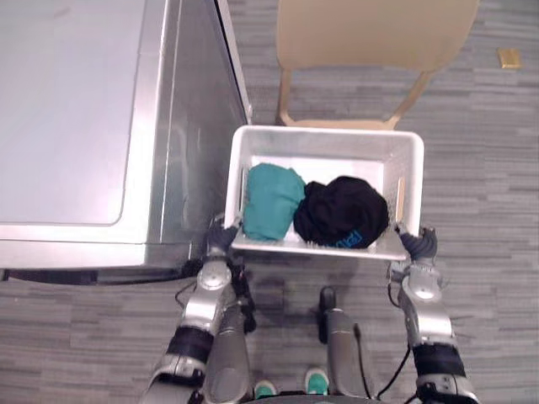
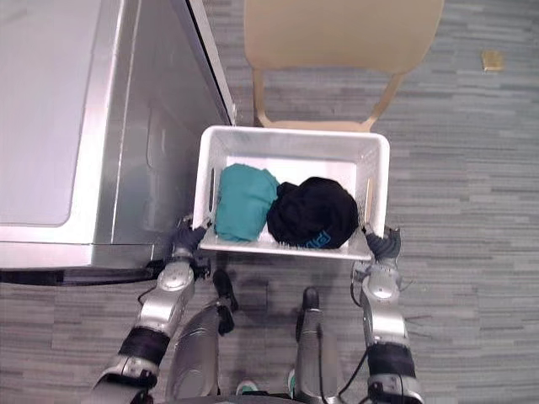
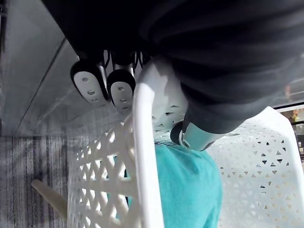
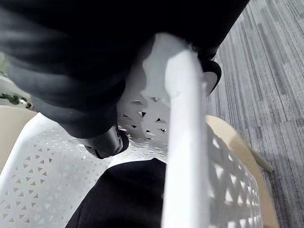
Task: Pick up the laundry basket with both hands and put the clothes into the washing machine.
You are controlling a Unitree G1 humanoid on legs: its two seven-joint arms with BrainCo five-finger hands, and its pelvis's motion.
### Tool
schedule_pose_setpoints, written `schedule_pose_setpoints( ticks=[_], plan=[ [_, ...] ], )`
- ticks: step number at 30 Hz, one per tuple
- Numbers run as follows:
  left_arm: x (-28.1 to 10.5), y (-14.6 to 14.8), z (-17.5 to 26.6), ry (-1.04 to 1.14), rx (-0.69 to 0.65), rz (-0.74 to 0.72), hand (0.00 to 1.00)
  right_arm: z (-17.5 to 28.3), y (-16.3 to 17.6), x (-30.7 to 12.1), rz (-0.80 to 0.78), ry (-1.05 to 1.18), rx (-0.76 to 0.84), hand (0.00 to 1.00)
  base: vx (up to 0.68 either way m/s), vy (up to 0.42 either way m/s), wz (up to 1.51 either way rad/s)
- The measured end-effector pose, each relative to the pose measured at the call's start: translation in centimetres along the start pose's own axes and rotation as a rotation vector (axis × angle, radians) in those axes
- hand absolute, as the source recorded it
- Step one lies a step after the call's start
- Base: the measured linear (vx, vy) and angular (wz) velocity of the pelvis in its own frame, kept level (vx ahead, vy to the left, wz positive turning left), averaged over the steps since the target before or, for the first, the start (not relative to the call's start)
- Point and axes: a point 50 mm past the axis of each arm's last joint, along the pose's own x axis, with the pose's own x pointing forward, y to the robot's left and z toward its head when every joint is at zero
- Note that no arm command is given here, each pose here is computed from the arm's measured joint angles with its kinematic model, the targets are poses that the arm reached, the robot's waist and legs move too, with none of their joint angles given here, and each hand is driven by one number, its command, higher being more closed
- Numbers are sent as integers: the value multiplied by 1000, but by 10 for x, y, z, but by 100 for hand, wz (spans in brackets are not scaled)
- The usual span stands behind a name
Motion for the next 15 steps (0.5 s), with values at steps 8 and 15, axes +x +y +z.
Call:
schedule_pose_setpoints(
  ticks=[8, 15],
  plan=[
    [1, 2, 2, -8, -27, 8, 0, 10, -2, 7, -31, -14, 58, 0, -14, 2, 0],
    [-11, 3, -13, 17, -57, 14, 0, -6, -5, -3, -20, 20, 42, 0, -38, -6, 1]
  ],
)
